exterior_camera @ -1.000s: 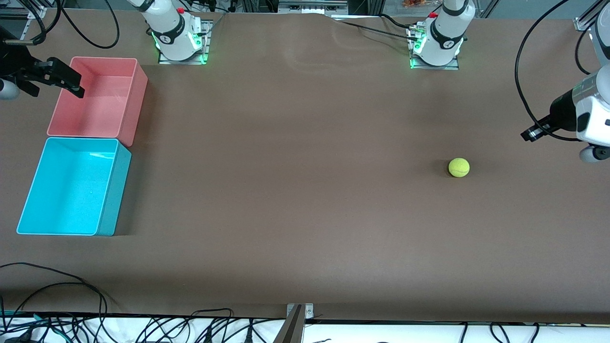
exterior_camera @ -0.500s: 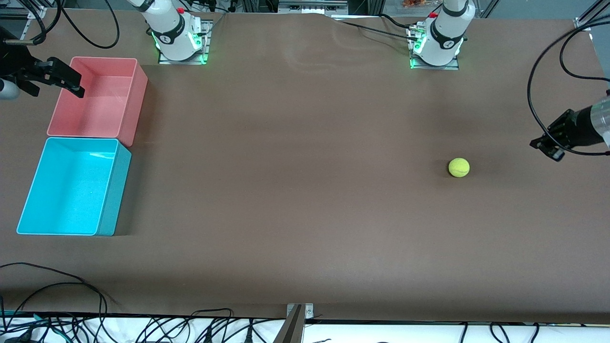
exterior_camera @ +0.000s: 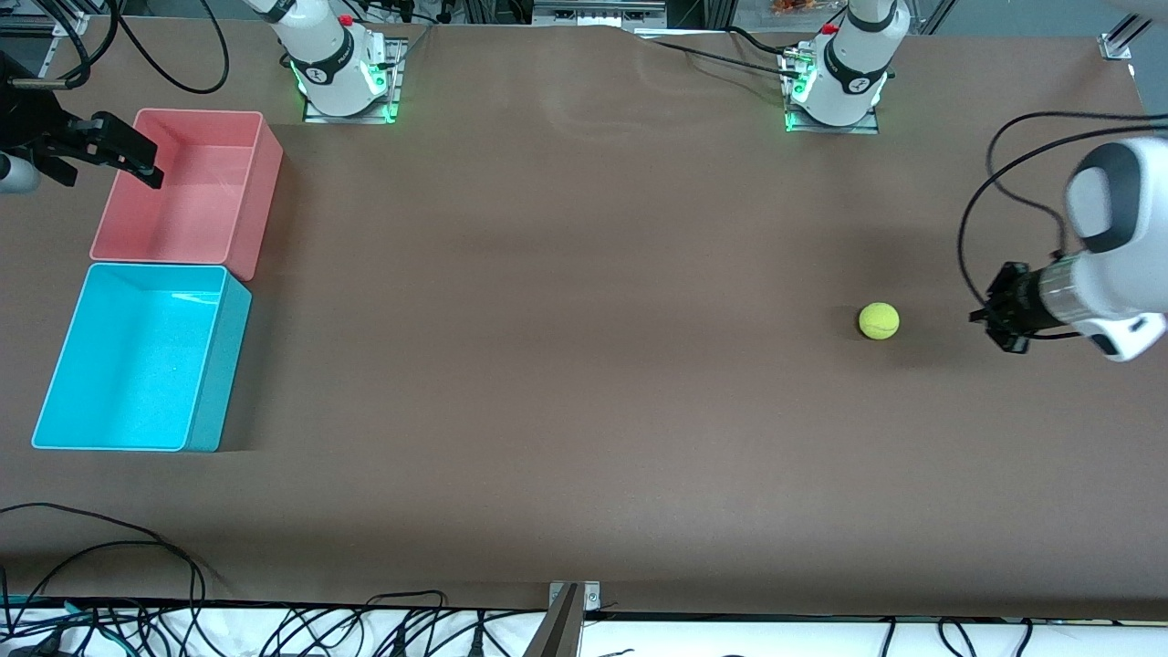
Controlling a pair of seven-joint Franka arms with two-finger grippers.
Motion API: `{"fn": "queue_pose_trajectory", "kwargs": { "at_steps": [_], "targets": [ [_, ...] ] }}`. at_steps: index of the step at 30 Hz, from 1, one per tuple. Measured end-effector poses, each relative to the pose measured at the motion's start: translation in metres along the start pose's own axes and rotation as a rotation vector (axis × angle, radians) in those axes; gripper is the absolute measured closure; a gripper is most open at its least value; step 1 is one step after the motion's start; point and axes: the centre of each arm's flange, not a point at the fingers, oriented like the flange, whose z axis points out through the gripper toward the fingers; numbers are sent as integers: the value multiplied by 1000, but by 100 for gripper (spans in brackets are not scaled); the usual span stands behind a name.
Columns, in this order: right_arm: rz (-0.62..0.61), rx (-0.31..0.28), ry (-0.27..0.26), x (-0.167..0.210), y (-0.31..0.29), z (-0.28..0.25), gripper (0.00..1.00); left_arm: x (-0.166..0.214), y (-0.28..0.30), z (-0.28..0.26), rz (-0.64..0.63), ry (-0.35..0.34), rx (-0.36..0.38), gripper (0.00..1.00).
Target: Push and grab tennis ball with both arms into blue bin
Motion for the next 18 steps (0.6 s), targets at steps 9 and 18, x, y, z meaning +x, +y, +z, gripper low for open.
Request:
{"fn": "queue_pose_trajectory", "kwargs": {
  "at_steps": [9, 18],
  "targets": [
    [0, 0, -3, 1, 0, 1, 0, 0, -23, 84, -35, 12, -46, 99],
    [0, 0, -3, 1, 0, 1, 0, 2, -44, 138, -49, 21, -73, 99]
  ]
}}
